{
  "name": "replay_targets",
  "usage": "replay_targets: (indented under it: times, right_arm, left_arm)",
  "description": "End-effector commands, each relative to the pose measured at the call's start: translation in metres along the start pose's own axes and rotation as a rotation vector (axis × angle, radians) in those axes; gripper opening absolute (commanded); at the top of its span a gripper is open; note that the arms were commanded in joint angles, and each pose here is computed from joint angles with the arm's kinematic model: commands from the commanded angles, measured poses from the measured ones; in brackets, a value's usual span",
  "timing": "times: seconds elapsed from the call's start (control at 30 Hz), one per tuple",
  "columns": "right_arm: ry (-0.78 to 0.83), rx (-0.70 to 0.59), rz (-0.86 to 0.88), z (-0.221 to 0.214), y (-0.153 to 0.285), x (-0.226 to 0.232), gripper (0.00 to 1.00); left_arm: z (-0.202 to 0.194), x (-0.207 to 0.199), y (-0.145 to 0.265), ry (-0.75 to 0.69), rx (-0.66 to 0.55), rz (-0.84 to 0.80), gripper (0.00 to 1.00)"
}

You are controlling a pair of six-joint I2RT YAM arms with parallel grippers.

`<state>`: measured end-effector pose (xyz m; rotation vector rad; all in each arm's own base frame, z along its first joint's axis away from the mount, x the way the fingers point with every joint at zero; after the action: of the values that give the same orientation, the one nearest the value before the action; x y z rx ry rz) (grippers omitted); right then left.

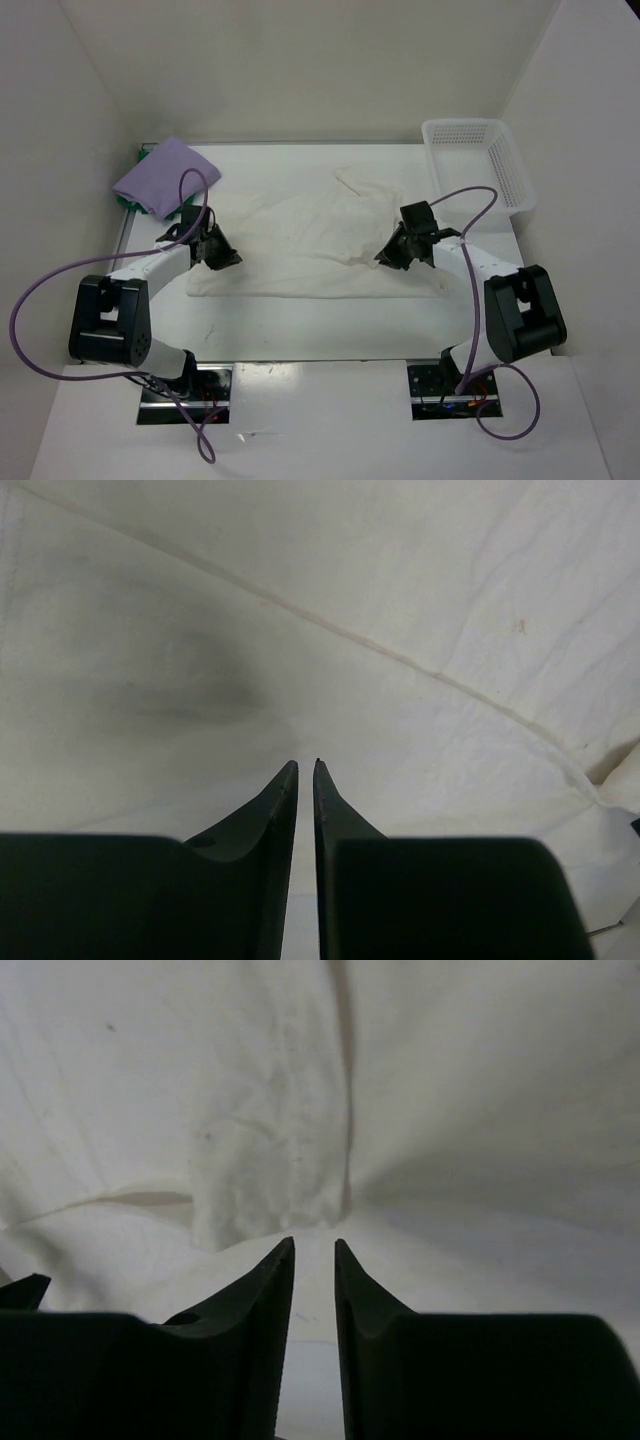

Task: Fold and stack the t-shirts
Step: Fold the flattened tshirt in 1/3 of the way

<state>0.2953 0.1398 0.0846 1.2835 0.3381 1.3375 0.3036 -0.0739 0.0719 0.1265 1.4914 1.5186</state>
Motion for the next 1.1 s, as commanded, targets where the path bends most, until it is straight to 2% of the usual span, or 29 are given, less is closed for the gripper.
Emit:
replay_targets:
  times: [0.0, 0.07, 0.37, 0.57, 1.07]
  right_arm:
    - [0.005, -0.010, -0.015, 0.000, -0.007, -0.005, 0.28]
    - [0.004, -0.004, -0.022, -0.001, -0.013, -0.006, 0.34]
    - [0.001, 0.035, -0.017, -0.005, -0.035, -0.008, 0.35]
    - [0.010, 0.050, 0.024, 0.000, -0.040, 0.008, 0.22]
    - [0.014, 0.049, 0.065, 0.017, -0.048, 0.029, 0.08]
  left_arm:
    - [0.008, -0.013, 0.005, -0.015, -0.017, -0.044, 0.17]
    - [0.008, -0.013, 0.005, -0.024, -0.018, -0.044, 0.17]
    - [0.007, -0.011, 0.003, -0.022, -0.012, -0.037, 0.17]
    - [0.006, -0.009, 0.001, -0.020, -0.006, -0.030, 0.17]
    - [0.007, -0.007, -0.001, -0.019, -0.007, -0.018, 0.17]
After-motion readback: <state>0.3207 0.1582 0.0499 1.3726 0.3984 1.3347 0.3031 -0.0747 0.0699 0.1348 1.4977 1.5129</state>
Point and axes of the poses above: each gripper's point midway between its finger pads, its own y axis back along the fingers, its own x axis along the line the jaws close on, z = x × y, the point moved 3 cm from there along y, back along the fingers, and after that the axes turned 11 degrees about y, right-handed, at the moved point
